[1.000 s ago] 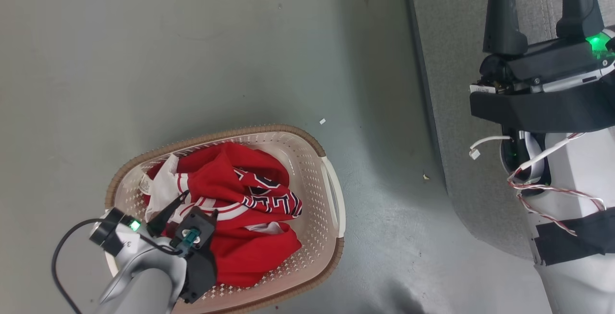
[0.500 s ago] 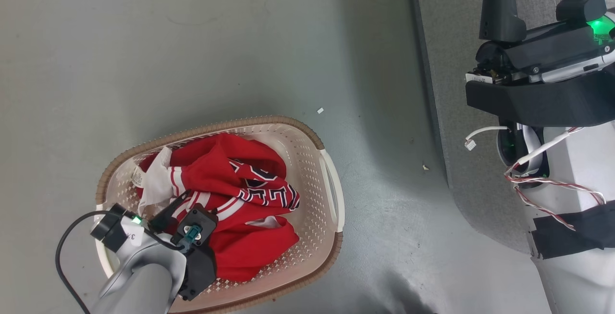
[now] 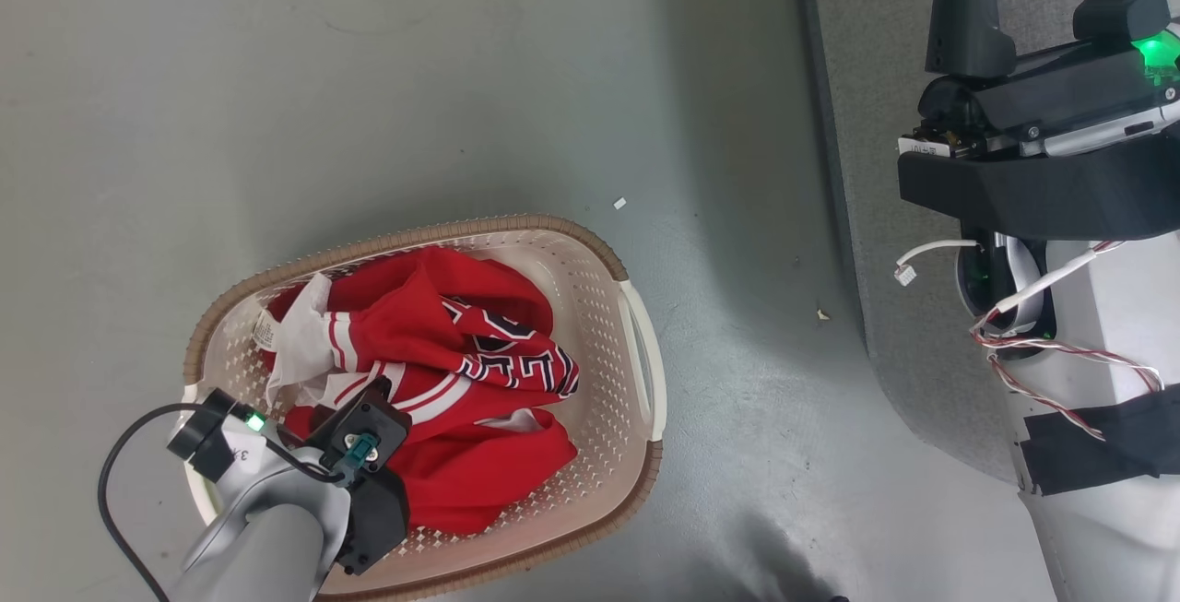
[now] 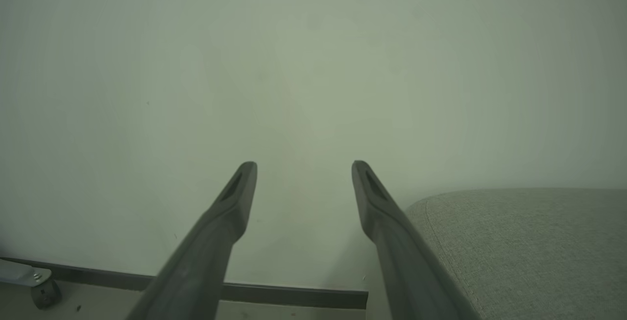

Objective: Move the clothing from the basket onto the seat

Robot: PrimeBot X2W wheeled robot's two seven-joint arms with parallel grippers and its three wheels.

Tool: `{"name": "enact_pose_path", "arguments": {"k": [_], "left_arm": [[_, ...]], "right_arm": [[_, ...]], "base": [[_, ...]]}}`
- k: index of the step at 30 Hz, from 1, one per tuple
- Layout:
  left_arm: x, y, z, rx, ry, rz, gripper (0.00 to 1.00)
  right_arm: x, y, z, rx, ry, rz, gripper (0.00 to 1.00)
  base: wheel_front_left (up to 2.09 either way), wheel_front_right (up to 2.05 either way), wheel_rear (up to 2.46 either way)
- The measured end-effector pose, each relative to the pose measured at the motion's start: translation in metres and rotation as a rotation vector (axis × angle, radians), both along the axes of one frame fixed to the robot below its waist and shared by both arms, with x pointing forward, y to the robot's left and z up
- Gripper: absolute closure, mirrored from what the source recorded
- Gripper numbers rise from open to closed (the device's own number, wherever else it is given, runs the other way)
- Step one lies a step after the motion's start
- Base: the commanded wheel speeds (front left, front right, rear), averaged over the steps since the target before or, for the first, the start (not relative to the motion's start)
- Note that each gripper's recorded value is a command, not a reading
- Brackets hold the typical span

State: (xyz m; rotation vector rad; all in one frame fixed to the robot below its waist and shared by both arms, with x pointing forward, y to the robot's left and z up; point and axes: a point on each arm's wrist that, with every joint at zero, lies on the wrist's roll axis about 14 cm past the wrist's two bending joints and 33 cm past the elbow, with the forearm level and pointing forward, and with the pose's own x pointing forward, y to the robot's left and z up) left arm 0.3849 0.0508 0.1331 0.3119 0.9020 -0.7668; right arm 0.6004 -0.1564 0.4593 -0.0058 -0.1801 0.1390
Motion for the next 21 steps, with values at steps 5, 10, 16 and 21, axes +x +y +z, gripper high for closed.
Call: {"name": "enact_pose_path", "arguments": {"k": [5, 10, 16, 21], "left_arm": [[0.008, -0.001, 0.005, -0.026, -0.025, 0.036, 1.0], [0.019, -0.001, 0.014, -0.052, -0.056, 0.079, 1.0], [0.035, -0.001, 0.031, -0.09, -0.097, 0.18, 1.0], [0.055, 0.003, 0.055, -0.13, -0.159, 0.29, 0.83]], "right_arm": [[0.001, 0.0, -0.002, 0.007, 0.005, -0.005, 0.0], [0.0, -0.003, -0.001, 0.01, 0.012, -0.016, 0.0], [-0.002, -0.006, 0.006, 0.013, 0.006, -0.027, 0.0], [-0.011, -0.01, 0.003, 0.013, 0.036, -0.039, 0.0]], "base": [[0.0, 0.0, 0.0], [0.0, 0.0, 0.0], [0.0, 0.0, 0.0], [0.0, 0.0, 0.0]]}}
